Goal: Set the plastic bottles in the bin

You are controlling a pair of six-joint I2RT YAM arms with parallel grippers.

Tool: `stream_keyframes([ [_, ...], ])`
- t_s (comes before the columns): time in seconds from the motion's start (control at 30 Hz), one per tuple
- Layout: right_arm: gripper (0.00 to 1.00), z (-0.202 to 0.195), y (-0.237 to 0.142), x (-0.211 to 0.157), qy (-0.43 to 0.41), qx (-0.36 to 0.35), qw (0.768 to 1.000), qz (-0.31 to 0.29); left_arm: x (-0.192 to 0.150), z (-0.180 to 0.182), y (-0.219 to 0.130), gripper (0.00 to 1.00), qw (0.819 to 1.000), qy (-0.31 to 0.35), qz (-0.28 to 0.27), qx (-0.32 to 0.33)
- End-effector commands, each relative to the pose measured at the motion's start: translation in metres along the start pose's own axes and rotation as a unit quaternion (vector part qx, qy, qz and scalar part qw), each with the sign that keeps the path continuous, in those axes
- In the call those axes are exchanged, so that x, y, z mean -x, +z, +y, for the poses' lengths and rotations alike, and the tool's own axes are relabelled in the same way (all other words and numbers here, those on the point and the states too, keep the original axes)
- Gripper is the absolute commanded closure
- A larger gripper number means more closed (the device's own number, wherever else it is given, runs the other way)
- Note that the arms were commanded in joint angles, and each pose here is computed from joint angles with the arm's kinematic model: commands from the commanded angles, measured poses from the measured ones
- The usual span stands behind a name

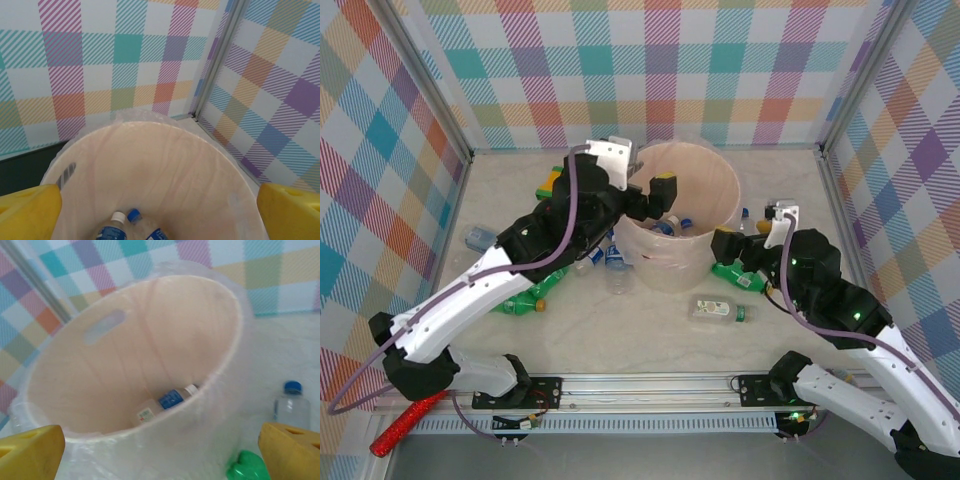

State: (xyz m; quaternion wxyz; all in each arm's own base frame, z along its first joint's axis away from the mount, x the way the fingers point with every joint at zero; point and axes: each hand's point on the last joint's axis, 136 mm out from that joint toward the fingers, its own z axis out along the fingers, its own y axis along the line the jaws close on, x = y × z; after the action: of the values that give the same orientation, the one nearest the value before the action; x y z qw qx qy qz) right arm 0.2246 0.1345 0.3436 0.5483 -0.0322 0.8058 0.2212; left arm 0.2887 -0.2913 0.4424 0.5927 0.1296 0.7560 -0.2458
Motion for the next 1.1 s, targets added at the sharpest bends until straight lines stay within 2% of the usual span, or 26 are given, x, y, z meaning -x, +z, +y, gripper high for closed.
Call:
stream_keyframes([
  [0.0, 0.01, -0.034, -0.004, -0.011, 0.043, -0.081, 0.996, 0.005, -0.006, 0.002, -0.014, 0.0, 1.0, -0.023, 0.01, -0.013],
  [0.17, 0.01, -0.071, -0.006, -0.031, 0.102, -0.151, 0.983, 0.019, -0.014, 0.008, -0.027, 0.0, 0.999, -0.03, 0.017, -0.014],
  [0.3, 0.01, -0.09, 0.003, -0.053, 0.181, -0.157, 0.97, 0.048, -0.022, 0.011, -0.033, 0.0, 0.999, -0.033, 0.023, -0.019],
  [0.4, 0.01, -0.105, 0.019, -0.076, 0.265, -0.15, 0.948, 0.094, -0.024, 0.012, -0.037, 0.0, 0.999, -0.033, 0.027, -0.021],
  [0.53, 0.0, -0.125, 0.033, -0.101, 0.358, -0.153, 0.913, 0.123, -0.027, 0.016, -0.043, 0.0, 0.999, -0.033, 0.03, -0.018],
  [0.7, 0.04, -0.143, 0.045, -0.127, 0.454, -0.14, 0.87, 0.132, -0.03, 0.023, -0.052, 0.0, 0.999, -0.034, 0.025, -0.012],
  [0.87, 0.08, -0.159, 0.044, -0.151, 0.511, -0.16, 0.833, 0.137, -0.031, 0.028, -0.057, 0.0, 0.999, -0.033, 0.022, -0.005],
  [1.07, 0.21, -0.175, 0.04, -0.17, 0.566, -0.18, 0.796, 0.116, -0.036, 0.03, -0.055, 0.0, 0.999, -0.031, 0.026, -0.001],
])
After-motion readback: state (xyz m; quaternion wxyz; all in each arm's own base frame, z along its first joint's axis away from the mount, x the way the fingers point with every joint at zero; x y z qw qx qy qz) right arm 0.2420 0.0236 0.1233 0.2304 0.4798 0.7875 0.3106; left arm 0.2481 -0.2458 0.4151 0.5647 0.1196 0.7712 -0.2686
